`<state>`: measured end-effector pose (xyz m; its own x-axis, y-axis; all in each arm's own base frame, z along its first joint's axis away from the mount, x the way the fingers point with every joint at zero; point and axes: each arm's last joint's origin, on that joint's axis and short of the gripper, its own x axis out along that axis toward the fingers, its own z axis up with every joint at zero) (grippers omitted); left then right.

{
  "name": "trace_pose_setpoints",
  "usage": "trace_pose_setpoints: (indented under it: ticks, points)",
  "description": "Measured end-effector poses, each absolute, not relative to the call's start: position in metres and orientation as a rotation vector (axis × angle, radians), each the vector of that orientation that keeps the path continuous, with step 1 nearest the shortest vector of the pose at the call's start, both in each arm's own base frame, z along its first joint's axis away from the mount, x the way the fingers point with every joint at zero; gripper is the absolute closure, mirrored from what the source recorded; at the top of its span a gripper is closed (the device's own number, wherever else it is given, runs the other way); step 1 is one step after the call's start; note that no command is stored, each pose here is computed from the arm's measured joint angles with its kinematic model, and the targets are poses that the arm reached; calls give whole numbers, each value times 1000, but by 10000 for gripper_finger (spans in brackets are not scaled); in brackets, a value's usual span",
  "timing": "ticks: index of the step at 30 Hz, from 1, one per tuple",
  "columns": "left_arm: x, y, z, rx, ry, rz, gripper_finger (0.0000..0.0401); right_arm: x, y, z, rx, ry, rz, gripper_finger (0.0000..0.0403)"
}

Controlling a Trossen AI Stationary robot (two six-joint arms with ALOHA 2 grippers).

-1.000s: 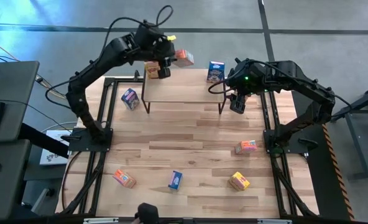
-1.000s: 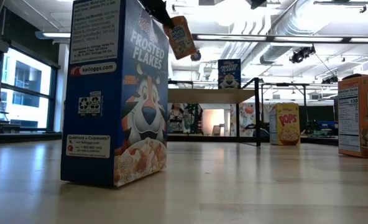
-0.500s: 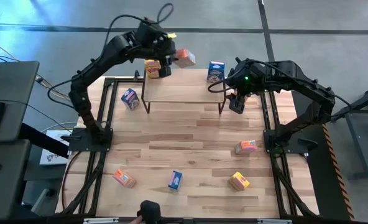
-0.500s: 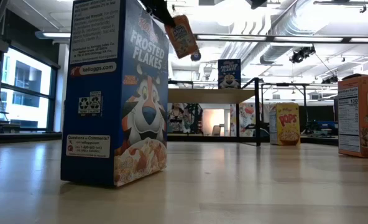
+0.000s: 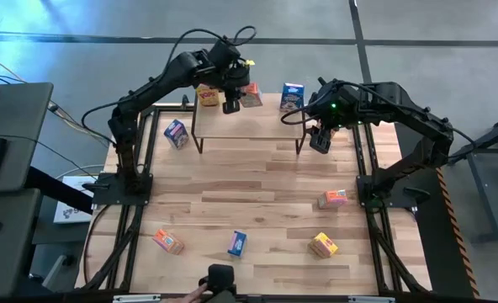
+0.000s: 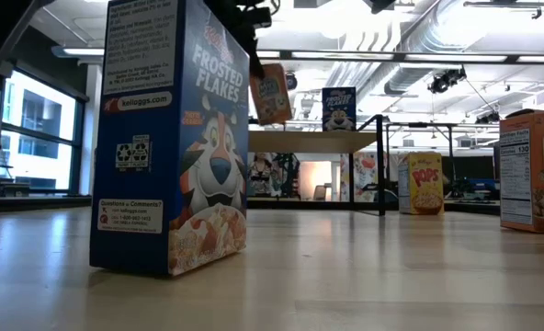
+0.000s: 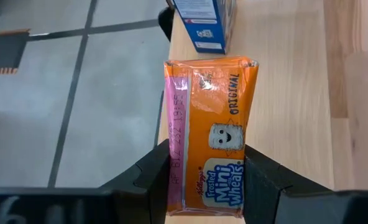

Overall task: Stack cereal on shelf
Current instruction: Put the middle orange cereal box on the shelf

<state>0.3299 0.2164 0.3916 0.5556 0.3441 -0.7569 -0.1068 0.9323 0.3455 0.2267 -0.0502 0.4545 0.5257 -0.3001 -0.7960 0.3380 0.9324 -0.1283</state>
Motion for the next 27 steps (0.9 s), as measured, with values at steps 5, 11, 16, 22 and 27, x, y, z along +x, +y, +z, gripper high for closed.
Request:
trace_pose_setpoints:
  ticks: [5,11,16,22,27]
  points:
    - [337,221,381,262,965,255,263,227,-50,454,43,943,-383,178]
    - [339,223,378,265,977,259,263,227,-50,454,42,943,-385,178]
    - [339,223,378,267,970,264,263,227,-50,454,42,943,-384,178]
    - [336,225,377,263,1001,277,263,227,-50,454,42,944,-384,178]
    - [336,225,377,262,1002,278,263,227,-50,454,43,944,-384,178]
